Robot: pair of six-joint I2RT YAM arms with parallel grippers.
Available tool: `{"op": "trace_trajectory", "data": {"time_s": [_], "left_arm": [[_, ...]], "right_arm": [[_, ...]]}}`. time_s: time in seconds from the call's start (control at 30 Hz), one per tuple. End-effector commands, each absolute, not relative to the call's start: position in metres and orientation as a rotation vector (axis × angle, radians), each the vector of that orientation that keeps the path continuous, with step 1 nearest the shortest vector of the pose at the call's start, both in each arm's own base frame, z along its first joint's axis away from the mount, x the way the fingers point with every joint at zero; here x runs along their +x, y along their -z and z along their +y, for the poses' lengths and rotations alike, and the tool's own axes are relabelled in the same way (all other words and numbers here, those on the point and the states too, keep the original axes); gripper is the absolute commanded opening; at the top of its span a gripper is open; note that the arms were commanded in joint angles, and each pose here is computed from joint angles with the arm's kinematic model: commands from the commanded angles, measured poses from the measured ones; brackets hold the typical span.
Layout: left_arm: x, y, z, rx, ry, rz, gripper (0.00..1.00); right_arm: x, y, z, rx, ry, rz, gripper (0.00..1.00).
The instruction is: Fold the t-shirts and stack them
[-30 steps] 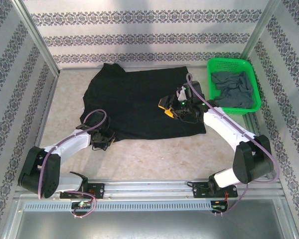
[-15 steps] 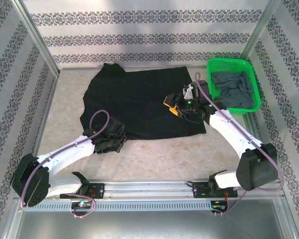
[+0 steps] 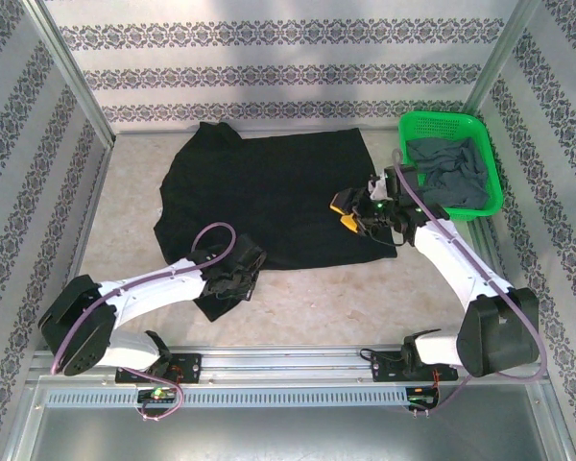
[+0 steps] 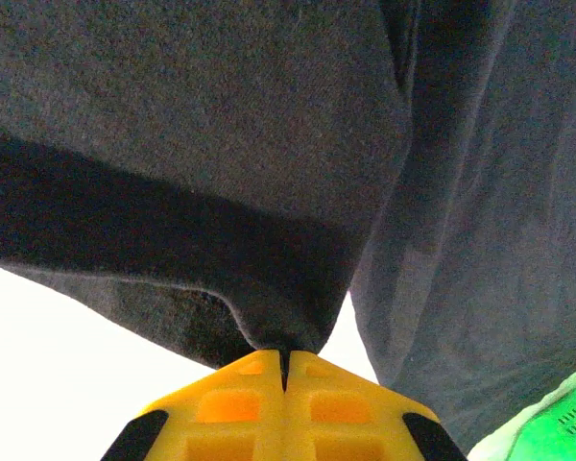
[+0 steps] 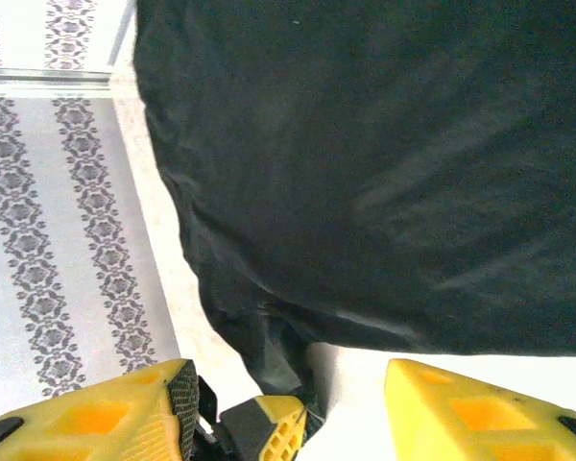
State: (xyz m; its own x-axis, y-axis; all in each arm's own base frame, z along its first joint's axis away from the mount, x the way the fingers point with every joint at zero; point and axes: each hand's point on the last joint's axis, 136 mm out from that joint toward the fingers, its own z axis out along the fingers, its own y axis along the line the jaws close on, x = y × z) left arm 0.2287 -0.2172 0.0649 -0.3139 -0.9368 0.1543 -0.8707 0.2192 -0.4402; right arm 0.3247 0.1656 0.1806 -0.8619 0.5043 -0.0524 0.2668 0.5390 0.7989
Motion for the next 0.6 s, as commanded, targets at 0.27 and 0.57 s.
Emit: {"op": "trace_trajectory", "data": {"time_s": [0.27,0.57], "left_arm": [[0.173,-0.073,-0.177,-1.851,0.528,2.385,0.11],[0.194,-0.111,-0.100,-1.527,0.372,2.414,0.47]], "right_arm": [[0.302,-0.132,0.135,0.802,-0.985,2.633,0.54],[0.305,-0.107,0.111,0.868,-0.801,2.653,0.53]]}}
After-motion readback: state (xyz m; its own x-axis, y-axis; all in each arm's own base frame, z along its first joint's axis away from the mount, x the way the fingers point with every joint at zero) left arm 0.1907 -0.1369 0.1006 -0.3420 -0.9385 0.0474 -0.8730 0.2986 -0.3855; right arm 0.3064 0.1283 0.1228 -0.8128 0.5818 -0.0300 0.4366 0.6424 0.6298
